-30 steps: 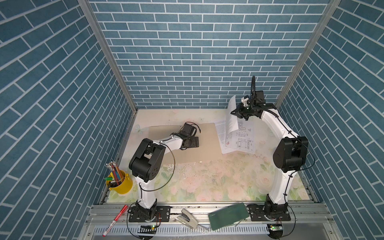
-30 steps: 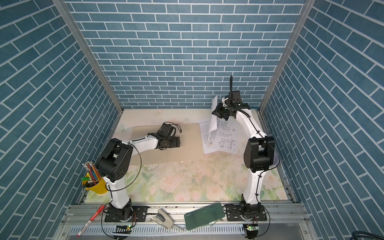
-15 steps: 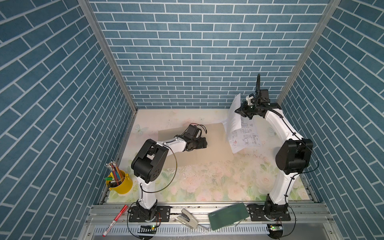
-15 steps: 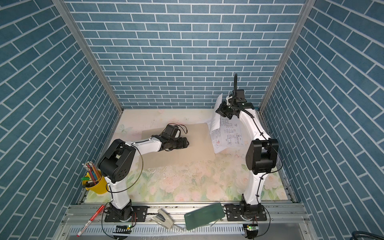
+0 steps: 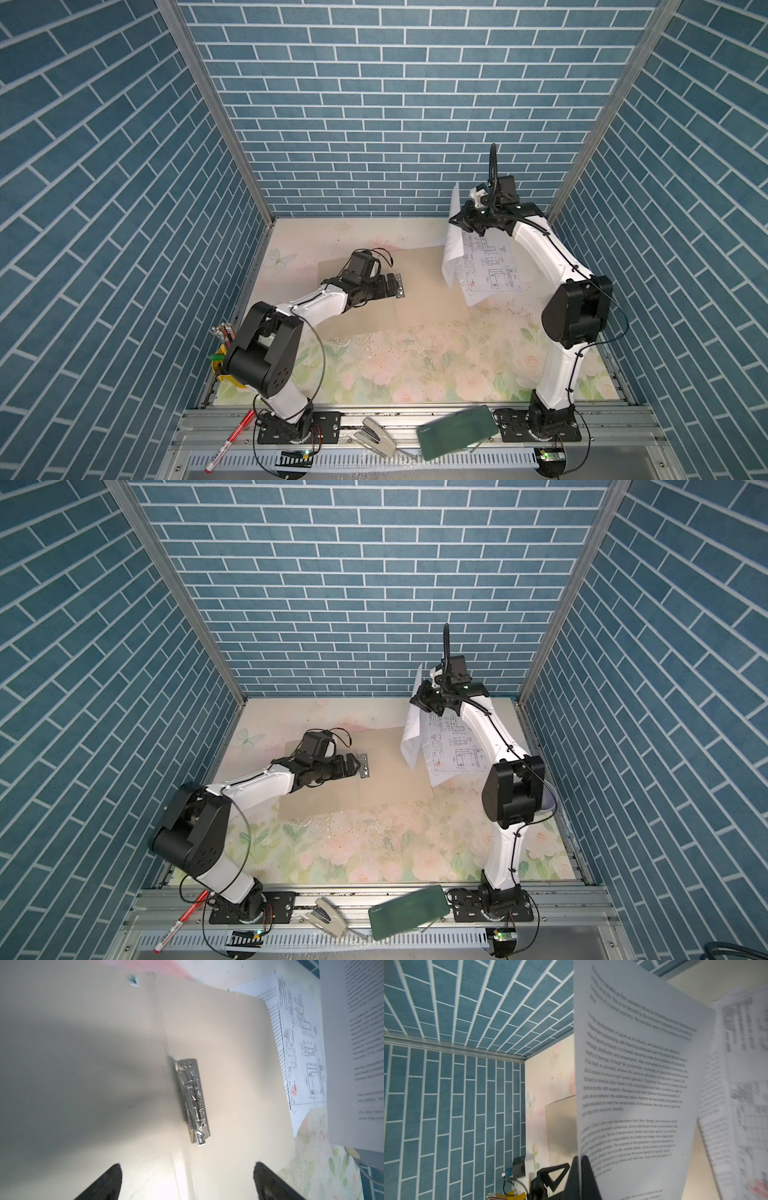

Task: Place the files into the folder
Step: 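Carry the text sheet over the folder with the right gripper while the left waits, then lower the text sheet's edge toward the clip beside the left gripper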

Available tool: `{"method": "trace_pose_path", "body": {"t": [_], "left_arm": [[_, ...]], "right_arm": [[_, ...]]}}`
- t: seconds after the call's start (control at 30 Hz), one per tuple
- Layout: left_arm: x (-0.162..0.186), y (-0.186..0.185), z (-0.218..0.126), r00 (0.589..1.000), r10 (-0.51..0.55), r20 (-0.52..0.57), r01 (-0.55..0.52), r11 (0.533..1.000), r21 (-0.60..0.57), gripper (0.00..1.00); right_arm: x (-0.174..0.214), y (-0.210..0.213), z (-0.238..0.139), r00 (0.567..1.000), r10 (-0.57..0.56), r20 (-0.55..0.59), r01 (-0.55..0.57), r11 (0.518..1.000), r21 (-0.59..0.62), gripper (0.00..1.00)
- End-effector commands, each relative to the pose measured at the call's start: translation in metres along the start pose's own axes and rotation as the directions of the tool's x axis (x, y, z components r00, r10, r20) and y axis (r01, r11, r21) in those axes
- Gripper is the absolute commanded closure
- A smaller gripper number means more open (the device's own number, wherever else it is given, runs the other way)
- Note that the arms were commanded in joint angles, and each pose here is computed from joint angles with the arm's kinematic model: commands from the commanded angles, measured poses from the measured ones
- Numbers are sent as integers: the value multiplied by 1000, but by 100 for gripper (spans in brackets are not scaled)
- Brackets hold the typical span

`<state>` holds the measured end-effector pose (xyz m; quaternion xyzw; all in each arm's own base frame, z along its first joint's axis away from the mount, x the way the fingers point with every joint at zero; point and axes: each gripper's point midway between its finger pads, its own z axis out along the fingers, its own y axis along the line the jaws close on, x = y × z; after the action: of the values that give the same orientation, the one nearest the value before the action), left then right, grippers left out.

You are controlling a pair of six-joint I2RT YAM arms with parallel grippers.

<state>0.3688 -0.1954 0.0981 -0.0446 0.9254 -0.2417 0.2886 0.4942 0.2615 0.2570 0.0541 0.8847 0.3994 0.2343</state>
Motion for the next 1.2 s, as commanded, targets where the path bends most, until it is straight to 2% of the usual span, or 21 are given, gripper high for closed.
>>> {"method": "trace_pose_path", "body": {"t": [0.0,0.1,0.23,0.37,0.47,0.63,0.83,1.0,1.17], "left_arm": [[2,33,-15,1000,-21,23,23,996,-84,0],[1,60,-30,996,-73,57,80,989,-125,0],[-2,94,-50,982,-147,120,165,972,-168,0],[-2,119,-68,967,-197,162,227,955,-193,0],[0,130,-74,961,-220,169,253,946,-204,0],[9,143,-74,959,-244,147,273,936,-224,0],[20,160,-70,955,-274,116,296,919,-262,0],[25,165,-68,954,-282,103,300,915,-272,0],[27,165,-64,951,-296,85,308,914,-265,0]], "right_arm": [[0,38,32,1000,-7,-25,5,996,-85,100],[8,76,65,996,-33,-78,20,985,-170,100],[16,128,86,993,-39,-110,0,942,-335,100],[20,147,90,992,-37,-117,-17,904,-427,100],[29,123,100,991,-54,-122,3,922,-387,100],[59,58,129,981,-41,-190,-13,962,-272,100],[88,-14,165,964,-122,-235,100,989,-106,100],[93,-44,180,939,-272,-209,278,961,0,100],[95,-30,186,906,-400,-140,397,916,-48,99]]}}
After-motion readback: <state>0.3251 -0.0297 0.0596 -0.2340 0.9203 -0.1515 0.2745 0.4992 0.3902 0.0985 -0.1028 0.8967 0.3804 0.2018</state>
